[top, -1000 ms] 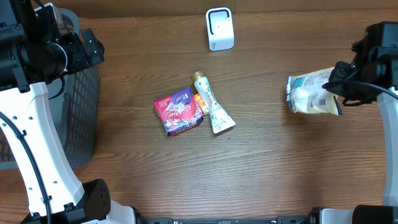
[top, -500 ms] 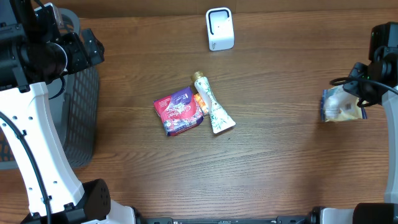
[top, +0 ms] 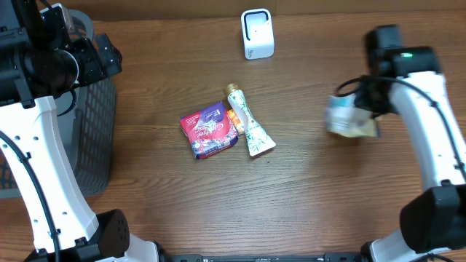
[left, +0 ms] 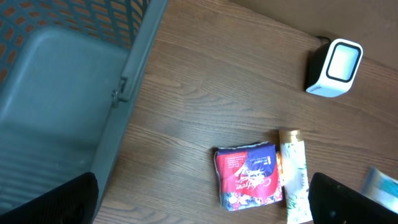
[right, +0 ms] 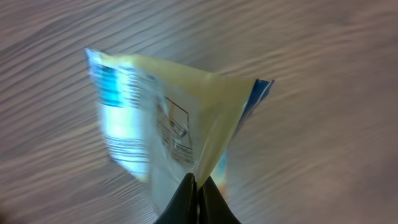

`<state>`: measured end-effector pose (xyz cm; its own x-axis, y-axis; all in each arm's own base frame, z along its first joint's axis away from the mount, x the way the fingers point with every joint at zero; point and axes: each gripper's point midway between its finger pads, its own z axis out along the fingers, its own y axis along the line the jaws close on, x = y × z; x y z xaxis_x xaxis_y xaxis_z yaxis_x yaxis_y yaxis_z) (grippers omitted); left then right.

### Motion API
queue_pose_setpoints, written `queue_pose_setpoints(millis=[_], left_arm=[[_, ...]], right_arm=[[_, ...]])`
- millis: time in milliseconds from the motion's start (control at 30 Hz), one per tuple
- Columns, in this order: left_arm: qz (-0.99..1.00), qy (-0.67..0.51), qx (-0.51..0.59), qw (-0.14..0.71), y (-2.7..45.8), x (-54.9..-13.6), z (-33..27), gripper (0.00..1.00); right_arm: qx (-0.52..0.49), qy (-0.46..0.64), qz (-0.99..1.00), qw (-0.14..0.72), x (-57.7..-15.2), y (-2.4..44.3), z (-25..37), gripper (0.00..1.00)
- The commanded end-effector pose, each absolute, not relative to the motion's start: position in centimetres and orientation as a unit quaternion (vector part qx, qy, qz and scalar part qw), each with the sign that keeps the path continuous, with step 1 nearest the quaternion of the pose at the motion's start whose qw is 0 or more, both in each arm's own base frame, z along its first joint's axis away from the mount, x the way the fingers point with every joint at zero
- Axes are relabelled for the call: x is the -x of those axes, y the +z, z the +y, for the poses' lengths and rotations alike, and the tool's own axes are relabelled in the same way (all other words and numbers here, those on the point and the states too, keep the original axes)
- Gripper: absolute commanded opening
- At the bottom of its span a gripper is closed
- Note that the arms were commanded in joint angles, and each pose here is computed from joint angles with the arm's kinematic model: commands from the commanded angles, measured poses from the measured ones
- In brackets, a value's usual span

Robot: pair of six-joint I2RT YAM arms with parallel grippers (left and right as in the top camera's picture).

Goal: Scan the item barcode

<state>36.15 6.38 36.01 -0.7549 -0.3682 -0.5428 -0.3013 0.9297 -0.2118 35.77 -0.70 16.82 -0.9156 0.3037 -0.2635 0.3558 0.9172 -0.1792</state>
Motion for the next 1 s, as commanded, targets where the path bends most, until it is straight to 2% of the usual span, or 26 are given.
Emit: queue_pose_setpoints(millis=[0, 233, 400, 700, 833, 967], left_arm=[[0.933, -0.051, 0.176, 0.311, 36.6, -36.1, 6.4, 1.0], [0.933, -0.051, 0.176, 0.311, 36.6, -36.1, 6.4, 1.0], [0.933, -0.051, 0.176, 0.311, 36.6, -36.1, 6.4, 1.0], [0.933, -0.051, 0.176, 0.311, 36.6, -36.1, 6.4, 1.0], [0.933, -0.051, 0.176, 0.311, 36.6, -36.1, 6.4, 1.0], [0.933, -0.051, 0.176, 0.311, 36.6, -36.1, 6.4, 1.0]], right_arm=[[-0.13, -0.093, 0.977, 0.141, -36.6, 17.1, 3.9, 0.04], [-0.075, -0.098, 0.977, 0.177, -36.5, 17.7, 9.1, 0.04], [-0.1, -0.138, 0.967, 0.188, -36.7, 18.4, 7.0, 0.04], [-0.191, -0.265, 0.93, 0.168, -34.4, 24.0, -3.2, 0.04], [-0.189, -0.261, 0.932, 0.167, -34.1, 25.5, -3.7, 0.04], [-0.159, -0.225, 0.95, 0.146, -34.4, 24.0, -2.4, 0.04]])
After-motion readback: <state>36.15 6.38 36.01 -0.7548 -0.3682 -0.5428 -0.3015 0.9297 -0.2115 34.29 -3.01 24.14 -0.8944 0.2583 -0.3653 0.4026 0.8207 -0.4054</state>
